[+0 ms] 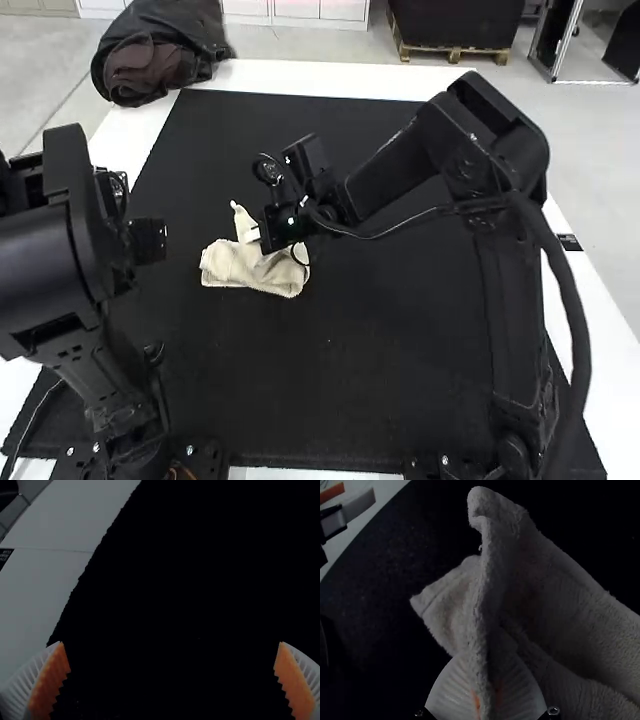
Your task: Fold the towel.
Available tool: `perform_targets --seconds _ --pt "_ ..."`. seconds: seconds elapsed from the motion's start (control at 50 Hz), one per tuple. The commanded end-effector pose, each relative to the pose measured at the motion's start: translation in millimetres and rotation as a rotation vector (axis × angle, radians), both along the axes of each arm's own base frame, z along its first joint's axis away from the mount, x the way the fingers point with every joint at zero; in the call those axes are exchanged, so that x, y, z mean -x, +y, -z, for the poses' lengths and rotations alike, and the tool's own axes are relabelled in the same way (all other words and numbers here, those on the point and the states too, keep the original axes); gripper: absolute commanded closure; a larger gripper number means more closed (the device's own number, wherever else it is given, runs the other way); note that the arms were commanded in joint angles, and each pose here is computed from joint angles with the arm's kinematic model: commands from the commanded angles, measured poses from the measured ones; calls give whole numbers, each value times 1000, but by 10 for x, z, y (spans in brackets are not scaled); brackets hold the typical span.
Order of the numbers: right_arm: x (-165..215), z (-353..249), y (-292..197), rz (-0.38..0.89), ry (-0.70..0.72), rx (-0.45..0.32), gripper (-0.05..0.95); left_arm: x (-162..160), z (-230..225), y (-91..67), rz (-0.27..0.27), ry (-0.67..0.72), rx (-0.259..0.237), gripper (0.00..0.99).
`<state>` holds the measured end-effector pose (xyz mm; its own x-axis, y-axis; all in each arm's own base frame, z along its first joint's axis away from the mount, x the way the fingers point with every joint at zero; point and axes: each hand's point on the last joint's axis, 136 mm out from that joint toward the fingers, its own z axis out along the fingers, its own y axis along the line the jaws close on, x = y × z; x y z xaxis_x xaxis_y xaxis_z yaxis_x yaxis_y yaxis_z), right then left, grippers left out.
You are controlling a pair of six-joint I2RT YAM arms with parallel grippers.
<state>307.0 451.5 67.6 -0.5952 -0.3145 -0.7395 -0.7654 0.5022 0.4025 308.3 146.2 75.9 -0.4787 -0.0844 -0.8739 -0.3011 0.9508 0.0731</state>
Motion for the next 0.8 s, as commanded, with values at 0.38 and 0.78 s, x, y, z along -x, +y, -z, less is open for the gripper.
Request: perform_targets --seconds 0.38,0.78 --pt "-82 -175 500 -14 -6 -70 915 10 -39 -5 15 -11 -10 36" --pt "-102 -494 719 -24 -24 -148 69 27 -3 -30 22 -3 0 36"
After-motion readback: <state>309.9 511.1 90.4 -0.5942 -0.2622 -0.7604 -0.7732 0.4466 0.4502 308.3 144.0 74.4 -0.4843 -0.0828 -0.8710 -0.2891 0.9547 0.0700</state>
